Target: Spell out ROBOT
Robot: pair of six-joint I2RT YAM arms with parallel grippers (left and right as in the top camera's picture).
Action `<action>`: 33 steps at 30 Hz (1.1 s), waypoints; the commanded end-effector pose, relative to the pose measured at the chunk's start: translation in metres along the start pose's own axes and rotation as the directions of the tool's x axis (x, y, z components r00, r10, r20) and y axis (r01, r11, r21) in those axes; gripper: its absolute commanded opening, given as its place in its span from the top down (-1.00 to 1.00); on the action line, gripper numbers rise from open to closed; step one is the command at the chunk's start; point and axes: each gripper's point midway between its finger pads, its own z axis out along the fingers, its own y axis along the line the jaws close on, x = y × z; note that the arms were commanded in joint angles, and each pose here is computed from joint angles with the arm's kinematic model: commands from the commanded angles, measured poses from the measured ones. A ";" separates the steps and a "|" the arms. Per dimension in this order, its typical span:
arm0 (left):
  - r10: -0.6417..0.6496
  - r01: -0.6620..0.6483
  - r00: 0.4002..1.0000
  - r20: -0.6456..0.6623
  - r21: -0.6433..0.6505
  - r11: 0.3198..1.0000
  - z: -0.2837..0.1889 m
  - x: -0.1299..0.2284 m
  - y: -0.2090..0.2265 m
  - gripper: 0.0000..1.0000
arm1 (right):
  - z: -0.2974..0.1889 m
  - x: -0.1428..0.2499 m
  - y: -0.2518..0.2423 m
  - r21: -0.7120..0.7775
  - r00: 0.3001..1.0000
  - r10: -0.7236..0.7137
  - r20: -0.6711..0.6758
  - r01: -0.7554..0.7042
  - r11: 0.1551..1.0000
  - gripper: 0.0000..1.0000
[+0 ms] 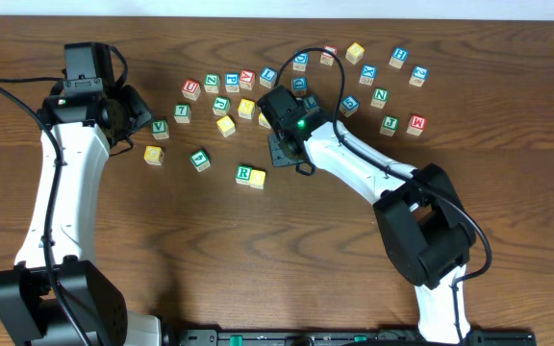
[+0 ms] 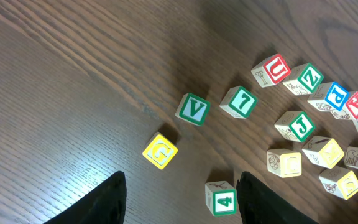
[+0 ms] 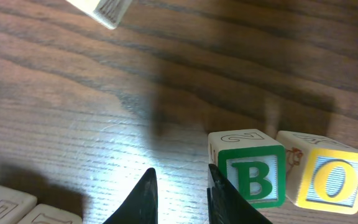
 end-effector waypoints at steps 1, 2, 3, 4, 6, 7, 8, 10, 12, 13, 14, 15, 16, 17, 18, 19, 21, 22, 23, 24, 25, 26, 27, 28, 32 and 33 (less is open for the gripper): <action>0.014 -0.014 1.000 -0.008 -0.017 1.000 0.004 0.001 0.003 -0.13 | 0.004 -0.002 -0.013 0.038 0.999 0.051 0.002 -0.051 0.998 0.58; 0.014 -0.014 1.000 -0.008 -0.017 1.000 0.004 0.001 0.003 -0.13 | 0.004 -0.002 -0.014 0.041 0.998 0.056 0.002 -0.056 0.998 0.59; 0.014 -0.014 1.000 -0.008 -0.017 1.000 0.004 0.001 0.003 -0.13 | 0.004 -0.002 -0.015 0.047 0.998 0.064 0.004 -0.064 0.997 0.58; 0.014 -0.014 1.000 -0.008 -0.018 1.000 0.004 0.001 0.003 -0.13 | 0.004 -0.001 -0.016 0.055 0.997 0.077 0.005 -0.077 0.996 0.59; 0.014 -0.014 1.000 -0.008 -0.018 1.000 0.004 0.001 0.003 -0.13 | 0.004 -0.001 -0.017 0.057 0.997 0.077 0.004 -0.077 0.995 0.58; 0.014 -0.014 1.000 -0.008 -0.017 1.000 0.004 0.001 0.003 -0.13 | 0.004 -0.001 -0.017 0.057 0.997 0.077 0.003 -0.077 0.995 0.58; 0.014 -0.014 1.000 -0.008 -0.017 1.000 0.004 0.001 0.003 -0.13 | 0.004 -0.001 -0.017 0.057 0.997 0.080 0.003 -0.080 0.995 0.56; 0.014 -0.014 1.000 -0.008 -0.018 1.000 0.004 0.001 0.003 -0.13 | 0.003 -0.001 -0.016 0.052 0.997 0.080 0.003 -0.081 0.995 0.52; 0.014 -0.014 1.000 -0.007 -0.018 1.000 0.004 0.001 0.003 -0.13 | 0.001 -0.004 -0.009 0.018 0.997 0.076 -0.001 -0.076 0.997 0.48; 0.014 -0.014 1.000 -0.007 -0.017 1.000 0.004 0.001 0.003 -0.13 | -0.002 -0.007 -0.002 -0.017 0.999 0.054 -0.005 -0.054 0.998 0.46; 0.014 -0.014 1.000 -0.007 -0.017 1.000 0.004 0.001 0.003 -0.13 | -0.006 -0.010 0.005 -0.053 1.000 0.029 -0.004 -0.029 0.998 0.45; 0.014 -0.014 1.000 -0.007 -0.017 1.000 0.004 0.001 0.003 -0.13 | -0.011 -0.014 0.014 -0.094 1.000 -0.001 -0.001 0.001 0.996 0.42; 0.014 -0.014 1.000 -0.006 -0.017 1.000 0.004 0.001 0.003 -0.13 | -0.014 -0.017 0.021 -0.122 1.000 -0.016 0.002 0.016 0.992 0.40; 0.014 -0.014 1.000 -0.005 -0.017 1.000 0.004 0.001 0.003 -0.13 | -0.018 -0.018 0.027 -0.147 1.000 -0.024 0.002 0.024 0.989 0.38; 0.014 -0.015 1.000 -0.003 -0.016 1.000 0.004 0.000 0.002 -0.13 | -0.021 -0.019 0.033 -0.176 1.000 -0.027 -0.001 0.027 0.984 0.36; 0.015 -0.015 1.000 0.001 -0.015 1.000 0.004 -0.001 0.002 -0.13 | -0.024 -0.019 0.039 -0.201 0.999 -0.035 -0.004 0.033 0.979 0.35; 0.019 -0.018 1.000 0.017 -0.033 0.999 0.004 -0.004 0.005 -0.14 | -0.026 -0.015 0.050 -0.253 0.998 -0.068 -0.014 0.062 0.965 0.28; 0.018 -0.017 0.999 0.027 -0.050 0.999 0.004 -0.006 0.008 -0.13 | -0.028 -0.012 0.056 -0.278 0.995 -0.094 -0.018 0.085 0.957 0.21; 0.019 -0.016 0.999 0.039 -0.073 0.997 0.004 -0.008 0.012 -0.13 | -0.030 -0.008 0.063 -0.310 0.990 -0.138 -0.018 0.125 0.942 0.14; 0.019 -0.015 0.999 0.047 -0.090 0.996 0.003 -0.009 0.015 -0.13 | -0.030 -0.004 0.068 -0.332 0.983 -0.183 -0.016 0.168 0.928 0.09; 0.019 -0.013 0.998 0.055 -0.105 0.994 0.003 -0.011 0.018 -0.13 | -0.031 0.000 0.072 -0.343 0.976 -0.219 -0.014 0.201 0.918 0.03; 0.018 -0.011 0.998 0.058 -0.113 0.994 0.003 -0.012 0.020 -0.13 | -0.032 0.004 0.074 -0.343 0.969 -0.248 -0.012 0.229 0.911 0.00; 0.017 -0.010 0.998 0.059 -0.114 0.993 0.003 -0.012 0.020 -0.13 | -0.032 0.007 0.076 -0.340 0.961 -0.276 -0.012 0.256 0.905 -0.02; 0.013 -0.006 0.998 0.060 -0.116 0.993 0.003 -0.013 0.022 -0.13 | -0.031 0.011 0.078 -0.342 0.954 -0.301 -0.011 0.279 0.897 -0.07; 0.007 0.000 0.998 0.060 -0.120 0.993 0.003 -0.014 0.024 -0.13 | -0.025 0.023 0.081 -0.344 0.947 -0.321 -0.027 0.293 0.892 -0.08; 0.006 0.002 0.998 0.060 -0.120 0.993 0.003 -0.014 0.025 -0.13 | -0.024 0.027 0.082 -0.344 0.942 -0.333 -0.030 0.303 0.889 -0.08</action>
